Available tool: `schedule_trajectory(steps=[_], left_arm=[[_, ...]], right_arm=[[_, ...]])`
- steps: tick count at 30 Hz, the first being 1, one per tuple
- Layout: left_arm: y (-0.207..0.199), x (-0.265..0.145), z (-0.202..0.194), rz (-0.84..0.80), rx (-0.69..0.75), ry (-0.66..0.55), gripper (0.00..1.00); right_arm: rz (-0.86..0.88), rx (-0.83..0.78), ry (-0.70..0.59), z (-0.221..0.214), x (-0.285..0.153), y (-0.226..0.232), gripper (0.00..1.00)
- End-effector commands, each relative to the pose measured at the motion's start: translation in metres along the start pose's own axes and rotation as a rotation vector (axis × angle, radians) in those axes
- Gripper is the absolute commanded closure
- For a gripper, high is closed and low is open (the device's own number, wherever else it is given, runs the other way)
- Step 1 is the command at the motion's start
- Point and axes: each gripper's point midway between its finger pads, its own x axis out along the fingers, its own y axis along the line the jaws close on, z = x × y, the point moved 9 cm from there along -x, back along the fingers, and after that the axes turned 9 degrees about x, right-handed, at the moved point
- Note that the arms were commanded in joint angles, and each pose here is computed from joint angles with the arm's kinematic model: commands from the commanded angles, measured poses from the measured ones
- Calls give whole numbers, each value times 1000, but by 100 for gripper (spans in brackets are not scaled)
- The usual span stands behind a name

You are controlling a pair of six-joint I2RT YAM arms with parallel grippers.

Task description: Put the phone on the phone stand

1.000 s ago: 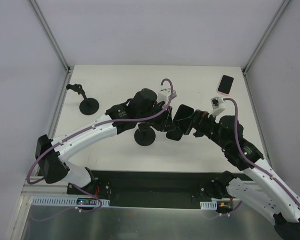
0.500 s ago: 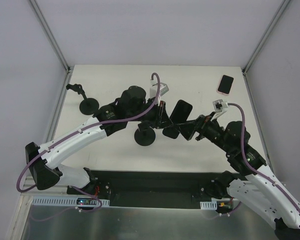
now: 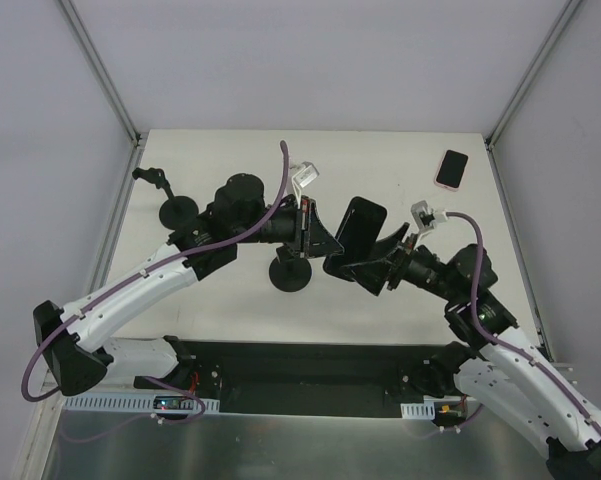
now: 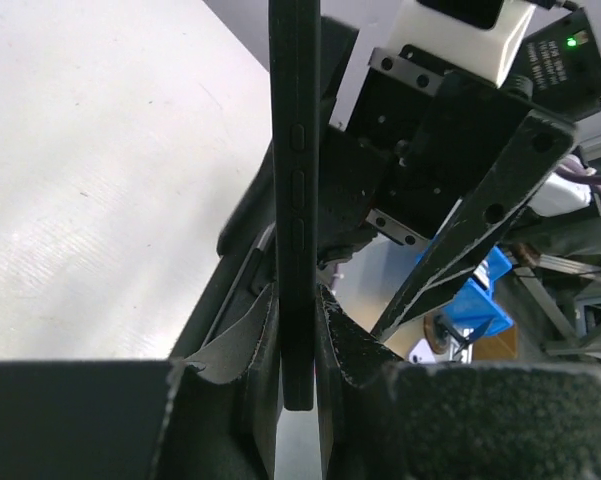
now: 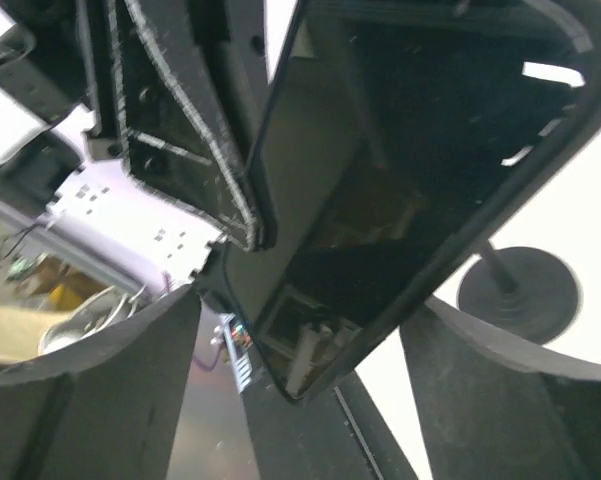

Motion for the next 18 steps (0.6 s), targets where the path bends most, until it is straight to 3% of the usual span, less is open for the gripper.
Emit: schedule_trajectory(steps=[1, 5, 6, 9, 10, 11, 12, 13, 18], left_arm=[[-28, -21, 25, -163, 55, -151, 100], [-29, -21, 24, -178, 53, -149, 100], [-29, -22, 24, -180, 56, -149, 100], [-29, -26, 25, -217, 57, -122, 99], [-23, -30, 28, -216, 42, -117, 91], [-21, -32, 27, -245, 24, -88, 73], [-17, -34, 28, -253, -5, -75, 48], [-13, -38, 32, -259, -9, -70, 42], [-10, -35, 33, -331, 11, 59, 39]], right_arm=[[306, -86, 76, 6, 2, 29, 25], [360, -87, 83, 8, 3, 35, 51], [363, -93, 80, 8, 3, 36, 69], [375, -116, 87, 7, 1, 36, 99], [387, -122, 106, 5, -1, 37, 99], [399, -127, 121, 4, -1, 38, 99], [416, -140, 135, 5, -2, 40, 99], [429, -140, 176, 2, -2, 40, 99], [432, -129, 278, 0, 0, 41, 99]])
